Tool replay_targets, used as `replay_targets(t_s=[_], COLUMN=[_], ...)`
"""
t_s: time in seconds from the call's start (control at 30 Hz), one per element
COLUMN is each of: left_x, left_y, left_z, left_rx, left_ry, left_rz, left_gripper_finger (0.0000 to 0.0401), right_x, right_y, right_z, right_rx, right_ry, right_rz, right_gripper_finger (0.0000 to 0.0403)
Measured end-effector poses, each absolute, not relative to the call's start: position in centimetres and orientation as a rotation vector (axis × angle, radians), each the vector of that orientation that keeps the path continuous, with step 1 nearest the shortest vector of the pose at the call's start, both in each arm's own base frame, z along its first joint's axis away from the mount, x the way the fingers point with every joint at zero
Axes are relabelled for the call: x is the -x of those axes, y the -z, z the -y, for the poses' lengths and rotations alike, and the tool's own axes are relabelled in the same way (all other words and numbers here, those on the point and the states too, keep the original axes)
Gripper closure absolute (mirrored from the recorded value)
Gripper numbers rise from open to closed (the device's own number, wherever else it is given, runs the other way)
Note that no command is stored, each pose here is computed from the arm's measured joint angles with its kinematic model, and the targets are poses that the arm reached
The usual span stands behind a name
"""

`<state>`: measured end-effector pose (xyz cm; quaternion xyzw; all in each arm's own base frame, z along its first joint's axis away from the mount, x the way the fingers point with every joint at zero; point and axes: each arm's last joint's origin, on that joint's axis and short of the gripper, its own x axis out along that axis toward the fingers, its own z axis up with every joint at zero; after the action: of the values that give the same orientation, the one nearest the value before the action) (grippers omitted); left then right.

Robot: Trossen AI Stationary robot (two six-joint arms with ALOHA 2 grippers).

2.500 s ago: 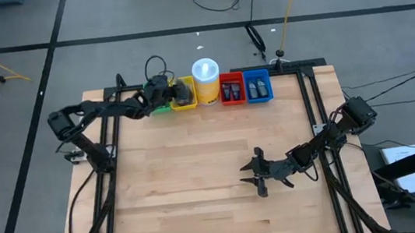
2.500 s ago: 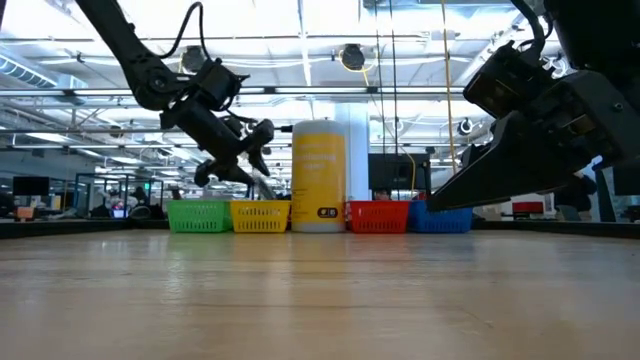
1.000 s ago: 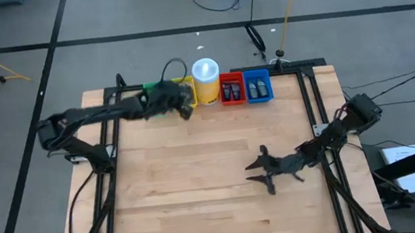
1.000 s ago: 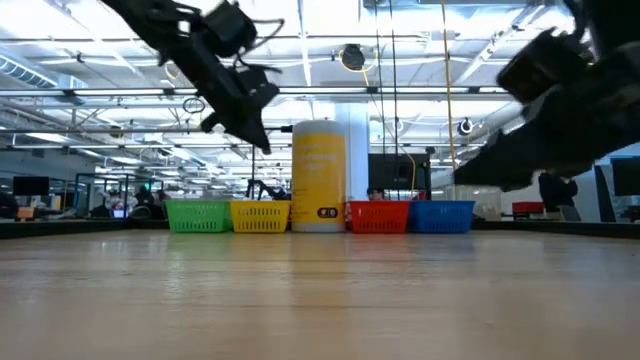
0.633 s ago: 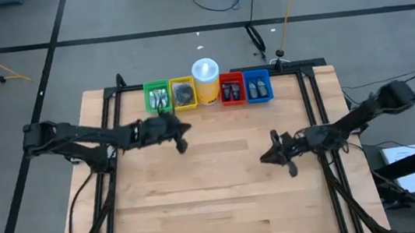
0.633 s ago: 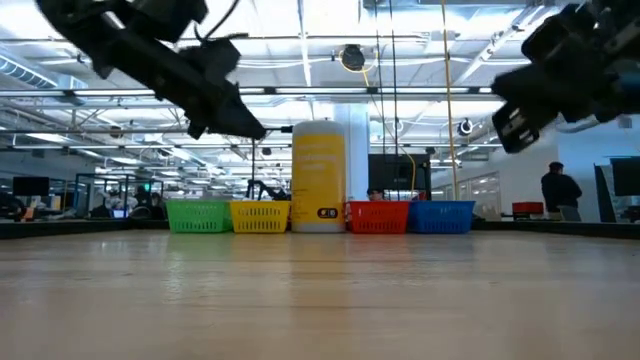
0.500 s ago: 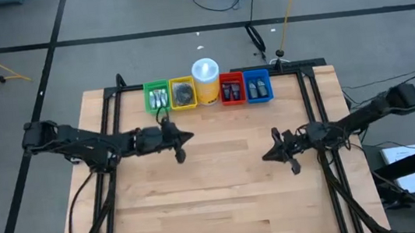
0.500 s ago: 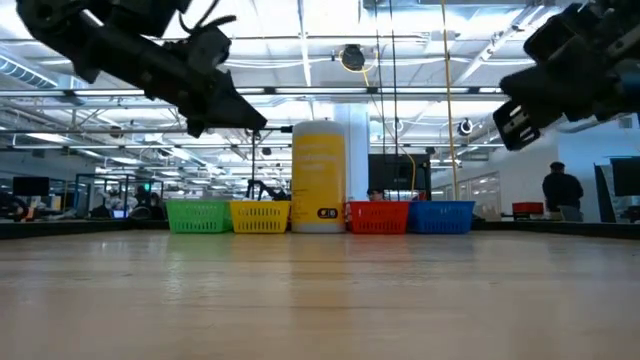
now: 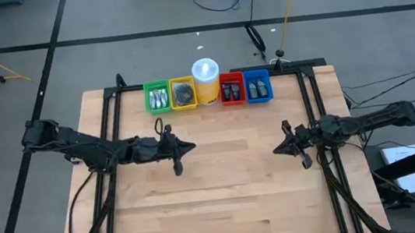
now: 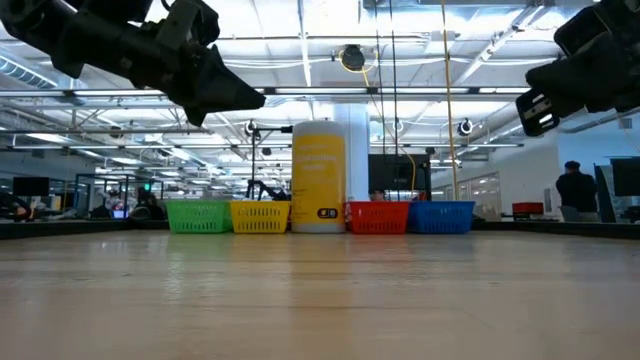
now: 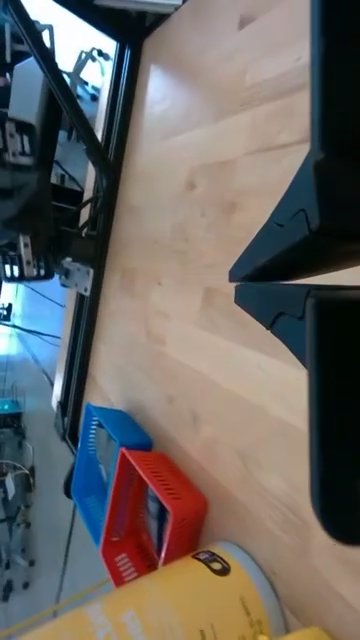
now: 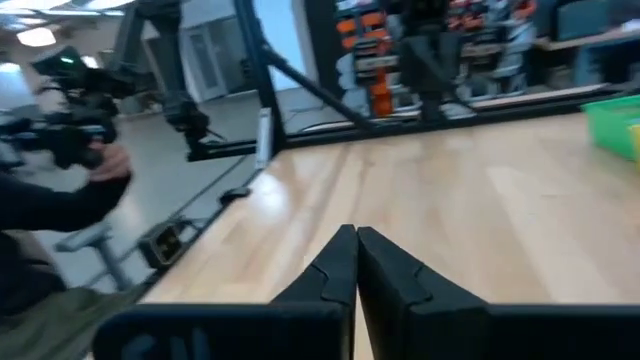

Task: Pick & Place Travel size toiletries
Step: Return to Home Position

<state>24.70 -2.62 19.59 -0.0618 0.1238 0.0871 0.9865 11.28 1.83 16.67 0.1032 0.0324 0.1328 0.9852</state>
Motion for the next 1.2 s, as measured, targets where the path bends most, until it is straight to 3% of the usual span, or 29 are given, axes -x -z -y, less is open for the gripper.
replay_targets(t_s=[0.6, 1.2], left_x=[-24.8, -24.8], left_y=[-20.3, -20.2], left_z=[3.2, 3.1], left_rx=[0.133, 0.138], left_ry=[-0.148, -0.15], left_rz=[-0.178, -0.182], left_gripper_finger=[0.0399, 0.0375], right_x=[-9.8, -9.9], right_y=[-16.8, -16.8], right_z=[-1.4, -1.5], right_rx=[-0.09, -0.091], right_ry=[-0.199, -0.202], right_rz=[-0.006, -0.011], right_gripper_finger=[0.0401, 0.0399])
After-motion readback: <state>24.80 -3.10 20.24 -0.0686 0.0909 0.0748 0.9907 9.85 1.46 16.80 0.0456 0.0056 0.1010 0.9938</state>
